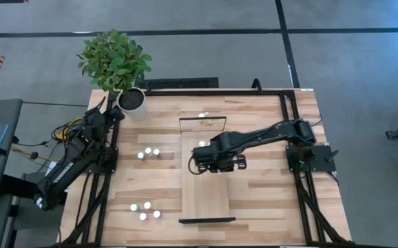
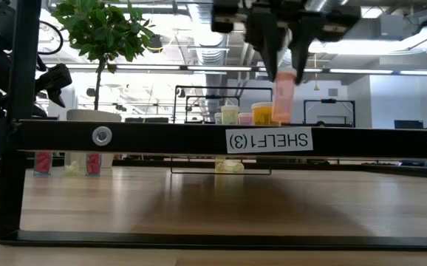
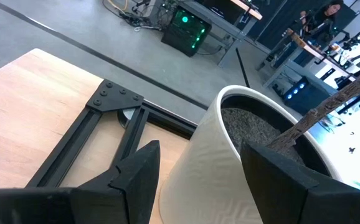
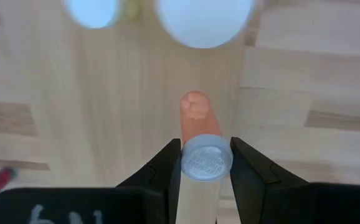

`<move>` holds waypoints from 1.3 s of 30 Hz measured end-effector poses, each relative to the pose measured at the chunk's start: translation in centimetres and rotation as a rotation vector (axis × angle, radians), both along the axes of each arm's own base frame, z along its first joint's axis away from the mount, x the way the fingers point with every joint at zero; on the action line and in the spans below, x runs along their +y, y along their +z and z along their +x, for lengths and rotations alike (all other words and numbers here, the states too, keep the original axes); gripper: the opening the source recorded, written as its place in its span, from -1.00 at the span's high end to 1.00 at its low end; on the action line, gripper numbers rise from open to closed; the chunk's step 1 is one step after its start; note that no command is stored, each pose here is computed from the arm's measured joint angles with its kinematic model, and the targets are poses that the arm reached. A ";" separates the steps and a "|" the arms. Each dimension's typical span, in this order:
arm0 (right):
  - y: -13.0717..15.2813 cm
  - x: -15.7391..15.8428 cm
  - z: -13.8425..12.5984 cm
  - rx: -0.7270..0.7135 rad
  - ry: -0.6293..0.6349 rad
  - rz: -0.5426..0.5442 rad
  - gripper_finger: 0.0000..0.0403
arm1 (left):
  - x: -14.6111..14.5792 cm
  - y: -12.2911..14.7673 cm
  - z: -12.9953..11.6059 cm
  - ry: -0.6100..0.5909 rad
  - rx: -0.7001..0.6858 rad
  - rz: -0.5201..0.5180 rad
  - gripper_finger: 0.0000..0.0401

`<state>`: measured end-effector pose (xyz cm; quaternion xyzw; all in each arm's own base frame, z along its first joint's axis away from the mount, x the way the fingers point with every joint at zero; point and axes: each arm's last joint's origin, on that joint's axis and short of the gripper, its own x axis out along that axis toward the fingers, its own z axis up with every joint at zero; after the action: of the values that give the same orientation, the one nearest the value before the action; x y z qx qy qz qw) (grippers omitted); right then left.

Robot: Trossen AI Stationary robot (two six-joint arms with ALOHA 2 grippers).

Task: Pick and place medicine bottles onto shelf by color
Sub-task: Put the red pill bottle on the shelf

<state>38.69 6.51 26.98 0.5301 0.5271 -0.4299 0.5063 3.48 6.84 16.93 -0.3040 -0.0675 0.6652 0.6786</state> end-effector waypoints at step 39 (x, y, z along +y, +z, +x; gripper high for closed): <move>-3.5 -1.2 4.1 0.046 0.076 -0.016 0.38 | 0.0 0.0 0.0 -0.010 -0.003 -0.002 -0.05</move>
<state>42.80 5.32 23.49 0.4954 0.5550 -0.4267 0.5143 3.51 6.83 16.93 -0.3060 -0.0663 0.6615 0.6814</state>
